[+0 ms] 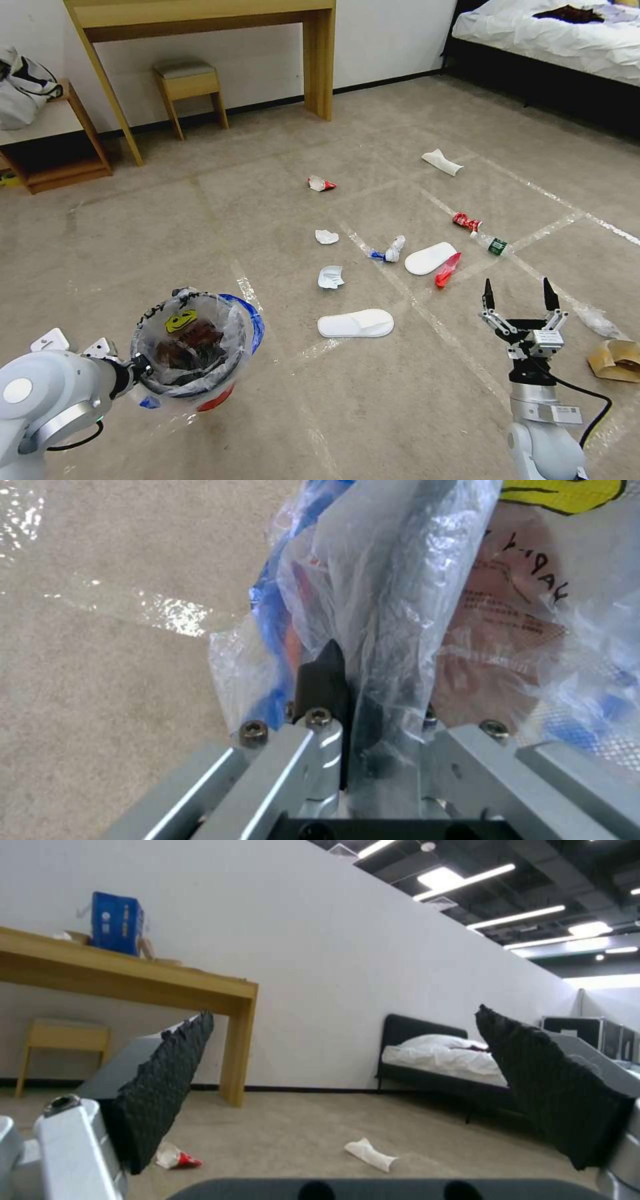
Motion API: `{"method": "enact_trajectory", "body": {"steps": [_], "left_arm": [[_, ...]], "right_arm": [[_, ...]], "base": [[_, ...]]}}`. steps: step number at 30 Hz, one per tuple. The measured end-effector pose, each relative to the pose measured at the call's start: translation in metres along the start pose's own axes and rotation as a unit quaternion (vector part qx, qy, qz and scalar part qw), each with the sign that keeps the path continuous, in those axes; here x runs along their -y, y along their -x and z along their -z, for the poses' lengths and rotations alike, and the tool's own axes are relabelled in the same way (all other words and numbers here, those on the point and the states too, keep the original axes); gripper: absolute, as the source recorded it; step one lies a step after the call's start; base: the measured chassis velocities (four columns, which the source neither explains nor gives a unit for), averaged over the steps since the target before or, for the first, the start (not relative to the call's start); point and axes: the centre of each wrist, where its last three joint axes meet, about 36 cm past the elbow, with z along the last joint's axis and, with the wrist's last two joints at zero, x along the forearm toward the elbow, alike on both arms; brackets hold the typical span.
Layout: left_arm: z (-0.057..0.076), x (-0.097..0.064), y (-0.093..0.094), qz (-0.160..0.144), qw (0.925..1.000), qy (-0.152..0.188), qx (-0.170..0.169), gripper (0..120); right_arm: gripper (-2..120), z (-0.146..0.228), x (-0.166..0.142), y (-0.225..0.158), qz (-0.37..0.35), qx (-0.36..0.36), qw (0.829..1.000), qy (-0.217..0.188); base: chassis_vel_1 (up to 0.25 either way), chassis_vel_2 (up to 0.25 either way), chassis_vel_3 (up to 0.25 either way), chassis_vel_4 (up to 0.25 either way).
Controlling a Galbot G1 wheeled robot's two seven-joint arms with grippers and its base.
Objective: Pick up the trash bin and place the garbage on the floor into it.
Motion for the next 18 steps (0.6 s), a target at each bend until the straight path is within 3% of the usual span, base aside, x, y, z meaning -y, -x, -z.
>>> {"method": "enact_trajectory", "body": {"steps": [18], "left_arm": [[0.0050,-0.0006,0.0022,0.002,1.0000,-0.002,0.003,4]], "right_arm": [[100,-0.0079,-0.0008,0.0010,0.001,-0.005,1.000,0.003]], "base": [[-0.080,0.076,0.087,-0.086]]}}
